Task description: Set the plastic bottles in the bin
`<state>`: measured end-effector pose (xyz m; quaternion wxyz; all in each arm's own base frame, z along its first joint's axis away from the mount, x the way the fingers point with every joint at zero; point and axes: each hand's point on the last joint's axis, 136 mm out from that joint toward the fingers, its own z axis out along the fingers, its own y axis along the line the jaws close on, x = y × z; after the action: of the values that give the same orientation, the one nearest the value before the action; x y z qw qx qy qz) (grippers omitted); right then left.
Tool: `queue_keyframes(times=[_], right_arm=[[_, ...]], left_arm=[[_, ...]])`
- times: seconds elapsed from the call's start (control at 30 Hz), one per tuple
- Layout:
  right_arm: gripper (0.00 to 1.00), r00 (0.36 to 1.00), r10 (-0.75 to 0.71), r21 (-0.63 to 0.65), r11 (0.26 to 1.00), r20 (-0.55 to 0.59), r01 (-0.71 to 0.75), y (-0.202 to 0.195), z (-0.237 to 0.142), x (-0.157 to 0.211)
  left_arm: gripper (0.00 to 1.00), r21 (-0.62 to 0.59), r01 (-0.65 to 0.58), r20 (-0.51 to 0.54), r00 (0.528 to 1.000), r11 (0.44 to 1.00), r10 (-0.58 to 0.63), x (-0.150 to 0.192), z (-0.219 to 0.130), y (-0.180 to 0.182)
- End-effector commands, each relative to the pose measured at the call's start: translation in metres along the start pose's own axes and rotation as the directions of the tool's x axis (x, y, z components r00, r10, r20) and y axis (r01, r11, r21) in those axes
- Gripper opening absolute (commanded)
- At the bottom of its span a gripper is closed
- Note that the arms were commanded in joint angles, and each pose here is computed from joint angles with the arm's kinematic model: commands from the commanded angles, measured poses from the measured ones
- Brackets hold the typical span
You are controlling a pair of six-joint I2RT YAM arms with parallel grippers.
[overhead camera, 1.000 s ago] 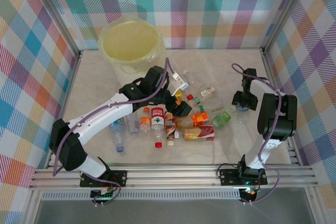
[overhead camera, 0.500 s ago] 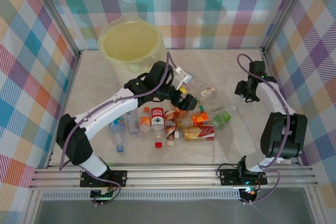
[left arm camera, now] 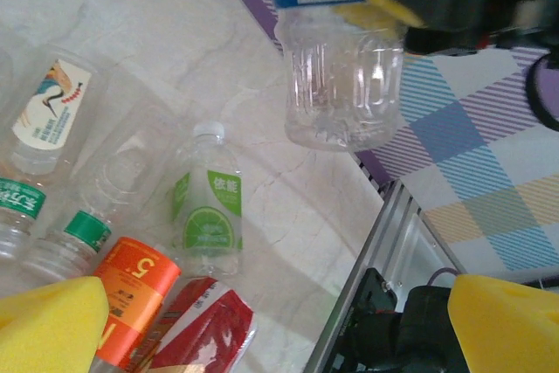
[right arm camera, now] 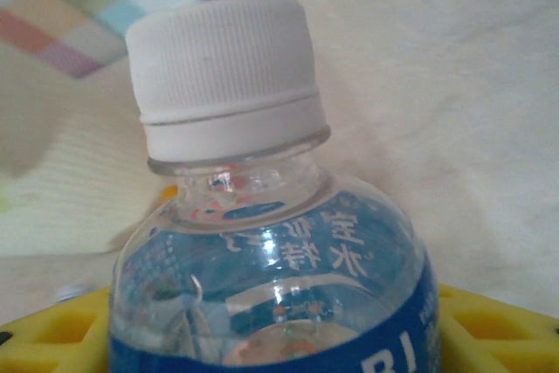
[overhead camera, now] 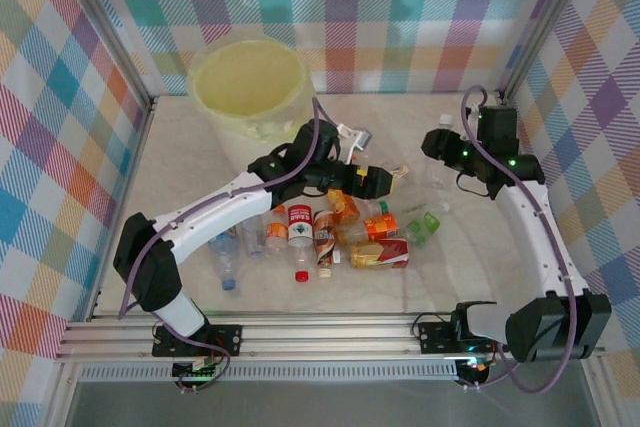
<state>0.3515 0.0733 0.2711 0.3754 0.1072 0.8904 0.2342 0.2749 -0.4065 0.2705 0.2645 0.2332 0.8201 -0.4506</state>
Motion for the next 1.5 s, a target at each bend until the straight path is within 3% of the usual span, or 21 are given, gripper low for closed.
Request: queue_keyframes(times=[0.0, 0.27, 0.7, 0.93, 1.1, 1.23, 1.47], right_arm=[[0.62, 0.997, 0.075, -0.208, 0.975, -0.008, -0.075, 0.050, -0.022, -0.004], [0.61, 0.992, 0.100, -0.469, 0.875, -0.071, -0.121, 0.111, -0.039, 0.011], [0.62, 0.996, 0.005, -0.599, 0.799, -0.086, -0.056, 0.163, -0.055, 0.035], [0.62, 0.995, -0.017, -0.606, 0.794, -0.097, -0.045, 0.172, -0.052, 0.045], [0.64, 0.995, -0.021, -0.596, 0.802, -0.100, -0.043, 0.173, -0.049, 0.049], [0.70, 0.994, -0.016, -0.587, 0.808, -0.104, -0.049, 0.172, -0.046, 0.050], [0.86, 0.996, -0.034, -0.603, 0.798, -0.086, -0.025, 0.173, -0.050, 0.052]], left_arm=[[1.00, 0.022, -0.023, 0.091, 0.996, 0.999, 0.021, -0.015, -0.019, -0.029], [0.97, 0.104, -0.066, 0.183, 0.982, 0.992, 0.046, -0.016, -0.037, -0.048], [0.98, 0.202, 0.006, 0.169, 0.985, 0.979, -0.041, -0.016, -0.042, -0.064], [0.85, 0.210, 0.026, 0.162, 0.985, 0.977, -0.061, -0.011, -0.047, -0.065], [0.70, 0.220, 0.028, 0.170, 0.983, 0.975, -0.067, -0.010, -0.052, -0.067], [0.61, 0.216, 0.017, 0.189, 0.980, 0.976, -0.059, -0.011, -0.060, -0.069], [0.58, 0.164, 0.023, 0.202, 0.978, 0.986, -0.056, -0.011, -0.070, -0.062]])
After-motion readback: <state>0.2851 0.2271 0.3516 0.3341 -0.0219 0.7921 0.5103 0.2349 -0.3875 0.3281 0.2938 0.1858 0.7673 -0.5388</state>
